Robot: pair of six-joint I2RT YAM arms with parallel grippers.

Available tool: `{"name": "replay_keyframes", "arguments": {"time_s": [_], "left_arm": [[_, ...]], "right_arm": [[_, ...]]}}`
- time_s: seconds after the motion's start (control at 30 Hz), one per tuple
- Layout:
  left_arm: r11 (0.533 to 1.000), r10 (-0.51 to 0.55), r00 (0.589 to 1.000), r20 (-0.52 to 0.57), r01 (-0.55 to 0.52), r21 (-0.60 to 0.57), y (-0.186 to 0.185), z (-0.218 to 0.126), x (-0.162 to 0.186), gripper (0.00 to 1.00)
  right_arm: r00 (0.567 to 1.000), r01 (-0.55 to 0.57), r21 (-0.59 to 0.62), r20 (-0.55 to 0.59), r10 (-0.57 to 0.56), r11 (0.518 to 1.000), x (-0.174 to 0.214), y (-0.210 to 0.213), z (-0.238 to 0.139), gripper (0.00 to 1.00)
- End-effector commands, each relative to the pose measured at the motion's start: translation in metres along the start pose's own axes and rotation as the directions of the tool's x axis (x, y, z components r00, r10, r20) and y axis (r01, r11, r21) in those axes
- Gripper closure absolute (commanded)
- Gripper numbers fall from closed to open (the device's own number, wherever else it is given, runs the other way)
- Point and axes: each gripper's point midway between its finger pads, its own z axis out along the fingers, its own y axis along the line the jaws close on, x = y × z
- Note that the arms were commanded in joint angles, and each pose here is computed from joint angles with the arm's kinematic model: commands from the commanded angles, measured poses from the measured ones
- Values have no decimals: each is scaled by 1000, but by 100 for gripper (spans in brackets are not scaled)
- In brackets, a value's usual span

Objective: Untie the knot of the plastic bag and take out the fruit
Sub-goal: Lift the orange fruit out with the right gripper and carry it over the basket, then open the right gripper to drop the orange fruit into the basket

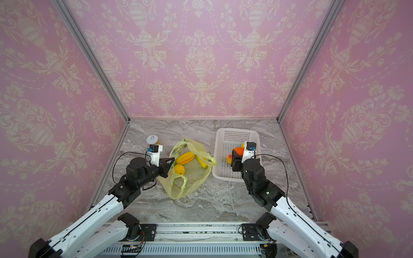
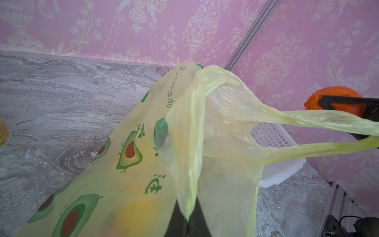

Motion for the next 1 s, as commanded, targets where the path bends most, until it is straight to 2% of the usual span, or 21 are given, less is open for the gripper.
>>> {"name": "replay_keyframes", "arguments": {"time_s": [0.0, 0.17, 0.43, 0.6, 0.8, 0.97], "left_arm": [[1000, -2, 1000, -2, 2, 8, -1, 2, 2, 98], [1000, -6, 1000, -1, 6, 15, -3, 1, 2, 98], [1000, 0, 1000, 6, 0, 14, -3, 0, 0, 98], [1000, 8, 1000, 20, -9, 9, -4, -5, -3, 98], [1000, 9, 1000, 21, -9, 10, -4, -4, -3, 98], [1000, 12, 1000, 21, -12, 11, -4, -4, -4, 98]], "right_arm": [[992, -75, 16, -105, 76, 997, 23, -10, 21, 75], [973, -81, 46, -215, 89, 996, 35, -16, 63, 76], [934, 1, 54, -358, 19, 999, 55, 6, 150, 76], [891, 44, 71, -454, -7, 997, 78, 17, 204, 74], [839, 54, 56, -544, -14, 997, 113, 25, 240, 71], [828, 45, 54, -561, -8, 998, 123, 26, 245, 64]]}}
